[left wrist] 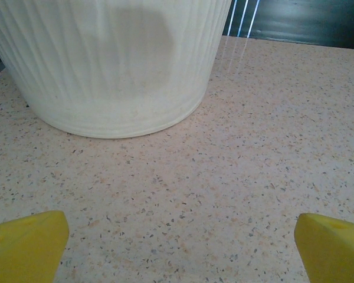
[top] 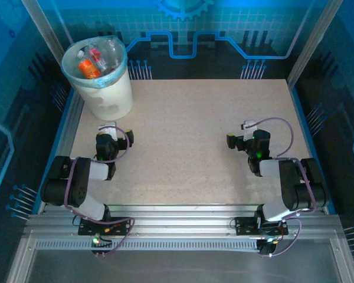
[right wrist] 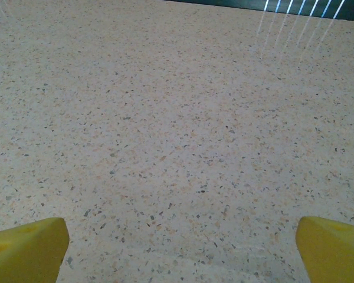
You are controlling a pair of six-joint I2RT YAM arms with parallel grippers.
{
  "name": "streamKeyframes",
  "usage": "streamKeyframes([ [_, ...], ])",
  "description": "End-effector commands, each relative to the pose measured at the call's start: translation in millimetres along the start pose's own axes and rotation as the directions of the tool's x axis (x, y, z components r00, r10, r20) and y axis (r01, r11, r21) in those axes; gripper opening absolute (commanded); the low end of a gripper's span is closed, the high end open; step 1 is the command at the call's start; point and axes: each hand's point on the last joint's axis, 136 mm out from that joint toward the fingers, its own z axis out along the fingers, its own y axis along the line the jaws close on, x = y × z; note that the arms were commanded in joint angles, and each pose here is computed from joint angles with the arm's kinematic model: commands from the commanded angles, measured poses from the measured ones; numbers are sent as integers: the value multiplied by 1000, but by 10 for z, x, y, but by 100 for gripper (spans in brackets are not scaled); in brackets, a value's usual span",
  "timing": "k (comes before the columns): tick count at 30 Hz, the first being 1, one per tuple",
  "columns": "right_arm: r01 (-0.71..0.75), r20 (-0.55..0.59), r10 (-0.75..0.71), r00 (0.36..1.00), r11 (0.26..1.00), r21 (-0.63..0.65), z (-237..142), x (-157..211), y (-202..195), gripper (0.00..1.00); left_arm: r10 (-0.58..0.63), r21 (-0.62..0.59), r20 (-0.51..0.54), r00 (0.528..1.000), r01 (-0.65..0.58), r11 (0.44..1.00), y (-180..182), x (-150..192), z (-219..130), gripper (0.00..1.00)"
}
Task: Put the plastic bottles in the bin
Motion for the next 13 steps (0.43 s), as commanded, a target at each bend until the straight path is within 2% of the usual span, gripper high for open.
streamKeyframes([
  [1, -2, 40, 1, 999, 1000, 12, 12, -129, -8, 100, 27, 30, 12, 1000, -28, 999, -76, -68, 31, 99],
  [13, -1, 40, 1, 999, 1000, 12, 12, -130, -6, 100, 30, 28, 11, 999, -30, 999, -72, -59, 29, 99],
])
